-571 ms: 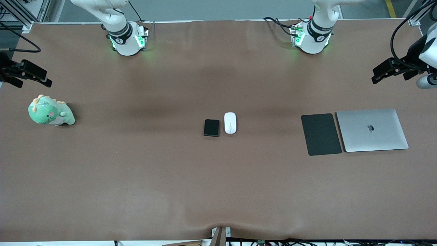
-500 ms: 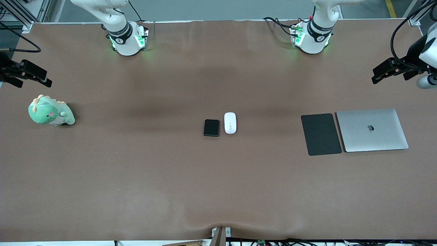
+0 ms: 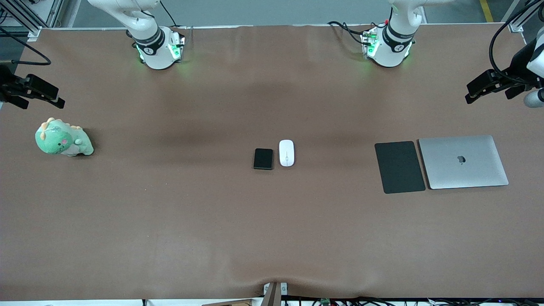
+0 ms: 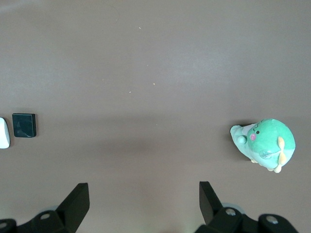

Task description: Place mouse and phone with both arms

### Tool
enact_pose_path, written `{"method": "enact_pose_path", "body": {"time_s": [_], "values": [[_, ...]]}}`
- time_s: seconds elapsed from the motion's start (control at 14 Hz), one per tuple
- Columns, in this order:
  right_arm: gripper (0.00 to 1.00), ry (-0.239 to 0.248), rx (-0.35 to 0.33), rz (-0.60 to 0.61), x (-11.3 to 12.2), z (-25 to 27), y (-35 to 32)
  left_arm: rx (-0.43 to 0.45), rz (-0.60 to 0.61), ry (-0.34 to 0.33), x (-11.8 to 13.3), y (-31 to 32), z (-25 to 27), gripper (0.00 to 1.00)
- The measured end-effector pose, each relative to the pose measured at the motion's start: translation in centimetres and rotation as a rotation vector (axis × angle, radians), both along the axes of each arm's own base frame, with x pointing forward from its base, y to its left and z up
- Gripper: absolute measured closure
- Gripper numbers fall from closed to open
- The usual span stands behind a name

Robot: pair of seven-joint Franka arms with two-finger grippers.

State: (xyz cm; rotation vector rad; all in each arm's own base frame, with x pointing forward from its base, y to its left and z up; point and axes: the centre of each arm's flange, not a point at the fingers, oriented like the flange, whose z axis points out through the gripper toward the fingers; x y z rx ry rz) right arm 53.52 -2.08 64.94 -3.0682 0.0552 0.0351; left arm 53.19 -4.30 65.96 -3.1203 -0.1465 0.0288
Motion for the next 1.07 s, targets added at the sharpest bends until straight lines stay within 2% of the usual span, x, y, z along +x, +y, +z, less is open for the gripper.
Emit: {"method": "enact_pose_path", "body": {"time_s": [0.43, 0.79, 1.07], "values": [[0.0, 0.002, 0.0, 0.0, 0.0, 0.0, 0.0, -0.021, 0.031, 0.042, 1.9, -2.5, -3.5, 0.0], [0.0, 0.005, 0.0, 0.0, 0.0, -0.1, 0.0, -0.046, 0.109, 0.029, 3.1, -13.7, -12.4, 0.0], [0.0, 0.006, 0.0, 0.0, 0.0, -0.1, 0.0, -0.088, 0.038, 0.054, 2.5, -22.4, -21.5, 0.0]]}}
